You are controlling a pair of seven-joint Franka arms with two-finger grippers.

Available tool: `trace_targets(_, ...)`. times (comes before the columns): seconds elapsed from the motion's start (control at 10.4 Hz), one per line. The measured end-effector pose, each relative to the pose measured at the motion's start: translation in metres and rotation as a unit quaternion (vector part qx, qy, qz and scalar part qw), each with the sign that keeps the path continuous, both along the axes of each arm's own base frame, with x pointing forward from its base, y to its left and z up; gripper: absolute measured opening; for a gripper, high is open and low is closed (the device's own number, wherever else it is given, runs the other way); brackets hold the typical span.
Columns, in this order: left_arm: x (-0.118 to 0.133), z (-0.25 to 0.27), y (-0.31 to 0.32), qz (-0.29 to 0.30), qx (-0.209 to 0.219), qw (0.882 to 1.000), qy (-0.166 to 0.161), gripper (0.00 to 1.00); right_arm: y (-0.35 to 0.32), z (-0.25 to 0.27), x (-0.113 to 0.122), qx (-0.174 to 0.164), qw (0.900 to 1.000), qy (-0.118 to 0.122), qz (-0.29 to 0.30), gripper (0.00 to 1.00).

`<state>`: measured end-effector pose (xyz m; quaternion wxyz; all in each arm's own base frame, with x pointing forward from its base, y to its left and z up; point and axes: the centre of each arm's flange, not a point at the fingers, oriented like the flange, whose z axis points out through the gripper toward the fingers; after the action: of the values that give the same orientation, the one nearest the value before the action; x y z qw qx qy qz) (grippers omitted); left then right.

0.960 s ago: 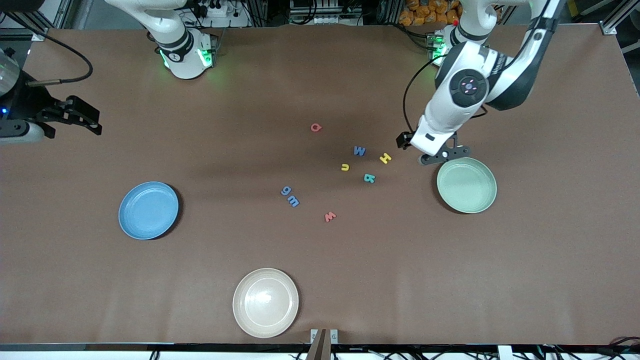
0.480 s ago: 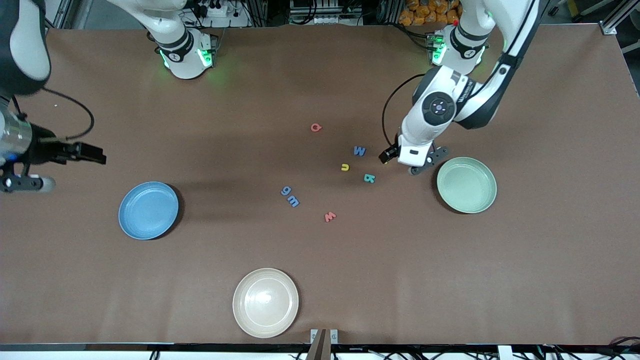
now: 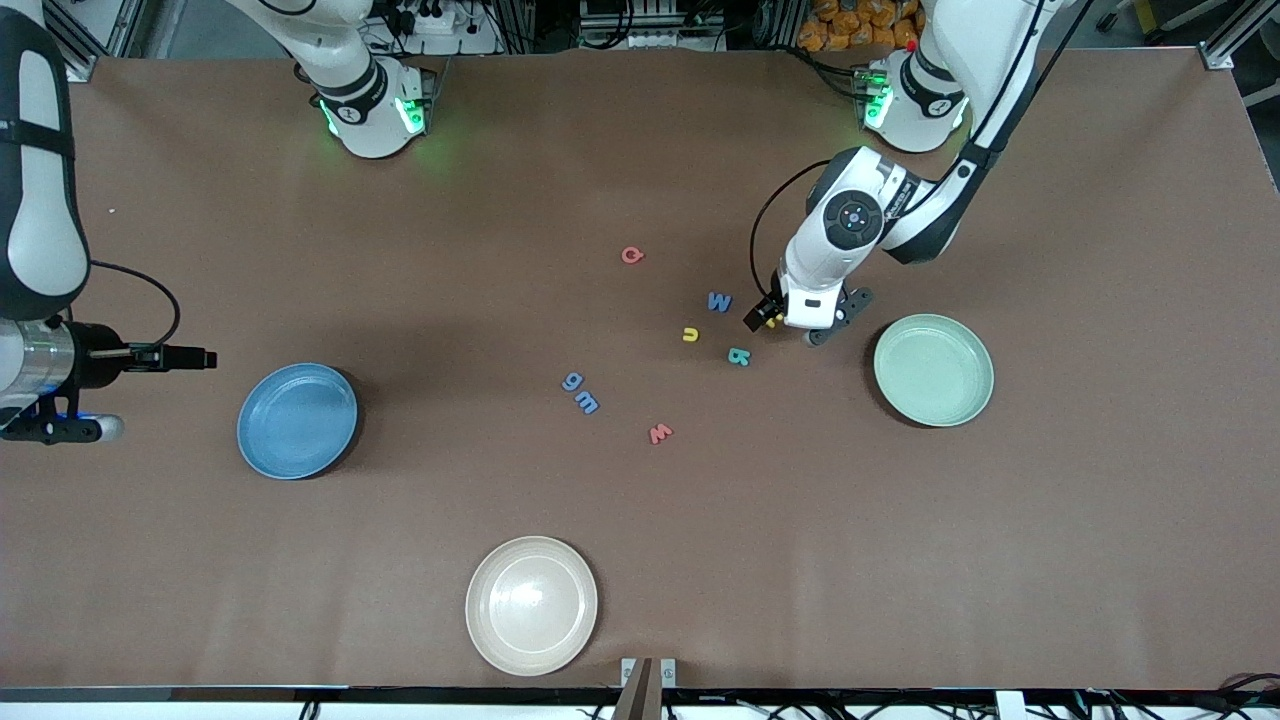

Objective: Sort upper and lower case letters into plates
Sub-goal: 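Reach the left gripper down to the yellow H letter, then grasp the yellow H with the left gripper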

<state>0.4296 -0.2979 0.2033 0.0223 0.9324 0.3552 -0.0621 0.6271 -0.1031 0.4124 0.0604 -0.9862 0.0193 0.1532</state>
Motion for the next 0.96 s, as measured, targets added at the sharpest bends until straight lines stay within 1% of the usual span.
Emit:
trace_targets(0.19,-0.005,-0.012,-0.002,0.025,0.019,0.999,-0.013,1.00,0.005,0.001,0.002,0.001,1.000,-0.003,0.006,1.00)
trace_targets(0.48,-0.016,-0.039,-0.008,0.034,0.051,0.997,-0.039,1.00,0.007,-0.006,0.003,0.002,1.000,0.002,0.007,1.00)
trace_targets(0.96,-0.014,-0.041,-0.009,0.037,0.054,0.997,-0.045,1.00,0.013,-0.010,0.003,0.004,1.000,0.006,0.012,1.00)
